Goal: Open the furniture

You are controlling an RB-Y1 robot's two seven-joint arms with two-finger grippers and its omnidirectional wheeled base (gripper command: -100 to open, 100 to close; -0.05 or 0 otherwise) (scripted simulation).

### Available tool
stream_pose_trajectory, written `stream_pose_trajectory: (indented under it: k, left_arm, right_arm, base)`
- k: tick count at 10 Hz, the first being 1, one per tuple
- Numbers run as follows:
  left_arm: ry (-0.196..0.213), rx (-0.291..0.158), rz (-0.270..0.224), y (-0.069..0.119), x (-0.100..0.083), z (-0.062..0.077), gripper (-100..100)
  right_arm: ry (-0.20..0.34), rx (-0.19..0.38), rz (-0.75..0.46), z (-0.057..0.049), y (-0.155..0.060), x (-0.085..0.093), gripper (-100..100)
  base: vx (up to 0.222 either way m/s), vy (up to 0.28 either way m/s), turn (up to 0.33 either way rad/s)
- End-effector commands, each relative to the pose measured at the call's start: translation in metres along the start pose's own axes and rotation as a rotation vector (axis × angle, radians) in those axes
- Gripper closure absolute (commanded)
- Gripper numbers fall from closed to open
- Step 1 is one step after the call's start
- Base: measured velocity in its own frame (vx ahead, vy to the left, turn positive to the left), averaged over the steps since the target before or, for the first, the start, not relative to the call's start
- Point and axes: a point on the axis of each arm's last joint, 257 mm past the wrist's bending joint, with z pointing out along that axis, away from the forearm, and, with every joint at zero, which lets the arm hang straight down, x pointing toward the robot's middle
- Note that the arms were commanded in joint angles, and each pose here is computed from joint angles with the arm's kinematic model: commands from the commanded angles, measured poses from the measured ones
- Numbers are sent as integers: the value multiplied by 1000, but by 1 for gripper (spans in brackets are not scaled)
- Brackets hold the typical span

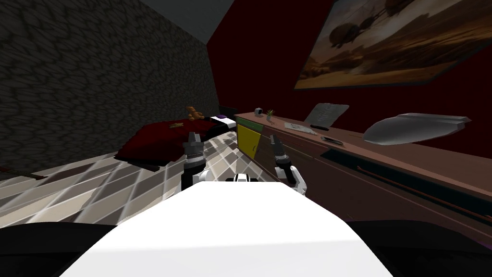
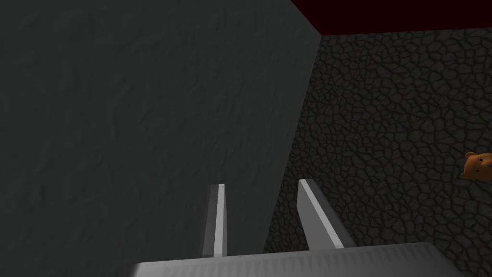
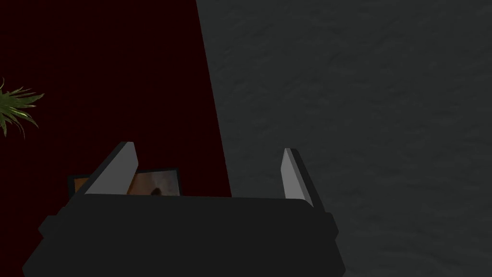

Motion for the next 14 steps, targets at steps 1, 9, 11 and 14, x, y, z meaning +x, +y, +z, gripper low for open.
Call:
stream_pose_trajectory:
  k: [1,9,11,14]
  left_arm:
    - [0,0,0,0,0,0,0]
    - [0,0,0,0,0,0,0]
    - [0,0,0,0,0,0,0]
    - [0,0,0,0,0,0,0]
  right_arm:
    - [69,0,-70,3,-11,13,-100]
    - [302,-16,-324,7,-52,53,-100]
    - [362,-21,-395,7,-65,60,-100]
    - [475,-27,-531,4,-93,69,-100]
  base:
    - [26,58,45]
    - [25,67,67]
    - [35,50,77]
    - [26,53,81]
